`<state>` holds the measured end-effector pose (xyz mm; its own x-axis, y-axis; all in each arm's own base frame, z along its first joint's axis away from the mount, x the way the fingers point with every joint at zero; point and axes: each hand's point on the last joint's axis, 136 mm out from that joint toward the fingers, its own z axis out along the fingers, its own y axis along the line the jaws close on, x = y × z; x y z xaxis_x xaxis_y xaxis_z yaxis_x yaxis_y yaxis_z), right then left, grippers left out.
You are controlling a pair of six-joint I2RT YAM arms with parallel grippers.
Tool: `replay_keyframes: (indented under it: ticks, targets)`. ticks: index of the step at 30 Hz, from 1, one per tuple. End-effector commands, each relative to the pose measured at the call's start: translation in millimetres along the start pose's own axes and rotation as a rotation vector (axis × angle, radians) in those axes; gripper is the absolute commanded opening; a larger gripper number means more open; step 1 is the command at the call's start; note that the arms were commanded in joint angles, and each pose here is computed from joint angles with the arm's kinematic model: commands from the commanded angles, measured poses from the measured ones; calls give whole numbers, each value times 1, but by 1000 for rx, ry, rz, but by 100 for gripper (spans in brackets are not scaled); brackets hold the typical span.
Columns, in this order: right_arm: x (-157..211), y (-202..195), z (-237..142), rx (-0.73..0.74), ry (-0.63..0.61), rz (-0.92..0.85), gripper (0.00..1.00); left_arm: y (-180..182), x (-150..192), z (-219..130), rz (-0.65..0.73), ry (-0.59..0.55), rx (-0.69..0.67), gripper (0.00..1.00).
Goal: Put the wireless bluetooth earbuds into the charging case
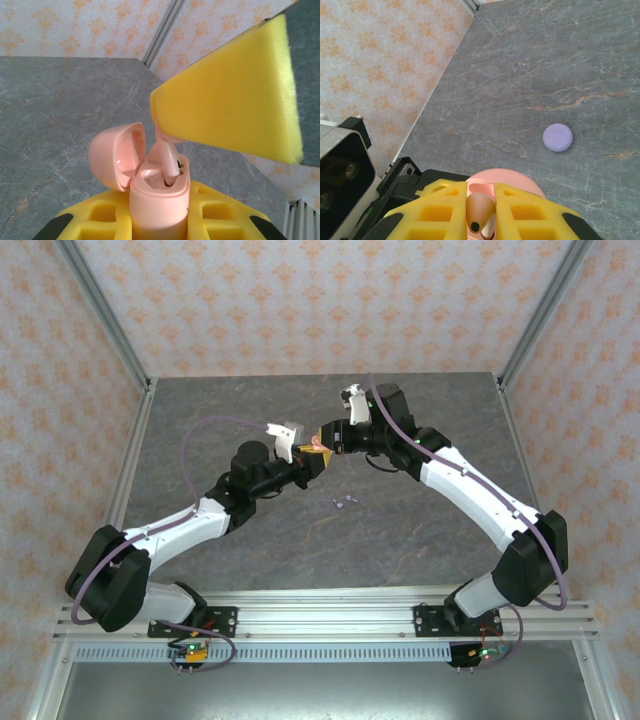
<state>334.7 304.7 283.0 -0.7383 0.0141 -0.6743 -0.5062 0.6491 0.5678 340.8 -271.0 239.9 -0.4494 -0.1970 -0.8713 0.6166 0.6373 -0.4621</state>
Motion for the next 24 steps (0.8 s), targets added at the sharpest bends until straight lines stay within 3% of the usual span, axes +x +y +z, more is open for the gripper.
replay_keyframes:
  ticks: [1, 16, 24]
  targets:
    - [11, 4, -7, -18, 28, -15, 18, -13, -33, -3, 25, -87, 11, 13]
    - [26, 5, -3, -35, 100, -3, 18, -16, -35, -1, 43, -85, 30, 13]
    - [29, 8, -5, -45, 115, -6, 26, -23, -34, 0, 81, -74, 65, 13]
